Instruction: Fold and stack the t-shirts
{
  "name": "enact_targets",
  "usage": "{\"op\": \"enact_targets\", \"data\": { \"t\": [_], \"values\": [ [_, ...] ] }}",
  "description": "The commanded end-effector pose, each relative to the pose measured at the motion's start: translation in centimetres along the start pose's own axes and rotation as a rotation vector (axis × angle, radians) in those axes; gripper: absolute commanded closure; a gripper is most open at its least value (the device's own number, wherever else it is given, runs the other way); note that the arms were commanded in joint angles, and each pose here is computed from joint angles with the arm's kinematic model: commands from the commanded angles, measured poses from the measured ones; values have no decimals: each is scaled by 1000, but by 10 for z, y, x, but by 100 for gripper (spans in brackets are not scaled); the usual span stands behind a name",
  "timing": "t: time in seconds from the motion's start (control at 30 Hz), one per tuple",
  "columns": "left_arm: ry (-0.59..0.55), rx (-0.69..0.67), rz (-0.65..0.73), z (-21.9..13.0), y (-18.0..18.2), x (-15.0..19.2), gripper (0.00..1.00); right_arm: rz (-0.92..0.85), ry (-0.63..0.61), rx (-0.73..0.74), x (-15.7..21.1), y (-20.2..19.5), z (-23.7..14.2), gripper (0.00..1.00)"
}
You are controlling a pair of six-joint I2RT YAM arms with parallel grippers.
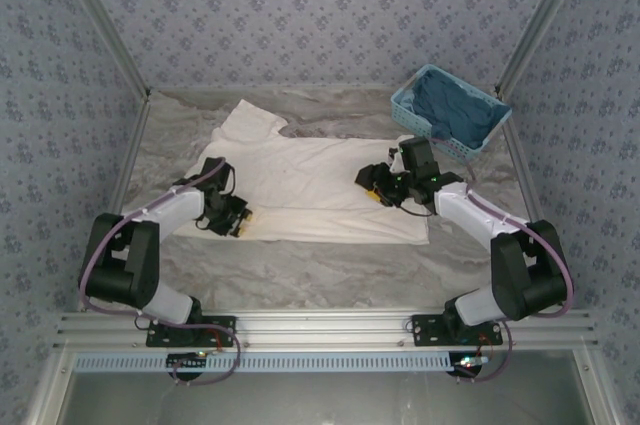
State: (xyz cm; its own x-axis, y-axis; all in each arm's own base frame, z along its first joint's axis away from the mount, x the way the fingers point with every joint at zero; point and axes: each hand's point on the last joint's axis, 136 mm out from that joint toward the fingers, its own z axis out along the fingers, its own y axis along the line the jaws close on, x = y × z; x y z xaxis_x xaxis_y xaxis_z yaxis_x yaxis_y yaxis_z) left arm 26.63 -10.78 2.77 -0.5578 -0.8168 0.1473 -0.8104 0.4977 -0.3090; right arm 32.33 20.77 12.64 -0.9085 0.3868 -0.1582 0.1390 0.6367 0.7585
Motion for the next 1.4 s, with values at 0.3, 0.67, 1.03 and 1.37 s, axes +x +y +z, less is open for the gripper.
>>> {"op": "enact_targets", "data": {
  "t": [0.3, 0.67, 1.03, 1.37],
  "values": [
    [-72, -23, 21, -26, -26, -14, 100, 54, 19, 46, 5, -15, -2, 54],
    [-20, -195, 405, -12, -108, -30, 100, 84, 20, 57, -1, -18, -7, 55],
    [-205, -360, 804, -18, -158, -43, 68, 109, 39, 70, 4, -27, -8, 55],
    [-325, -202, 670, -71, -125, -49, 56, 113, 43, 94, 2, -33, -4, 57]
  ]
}}
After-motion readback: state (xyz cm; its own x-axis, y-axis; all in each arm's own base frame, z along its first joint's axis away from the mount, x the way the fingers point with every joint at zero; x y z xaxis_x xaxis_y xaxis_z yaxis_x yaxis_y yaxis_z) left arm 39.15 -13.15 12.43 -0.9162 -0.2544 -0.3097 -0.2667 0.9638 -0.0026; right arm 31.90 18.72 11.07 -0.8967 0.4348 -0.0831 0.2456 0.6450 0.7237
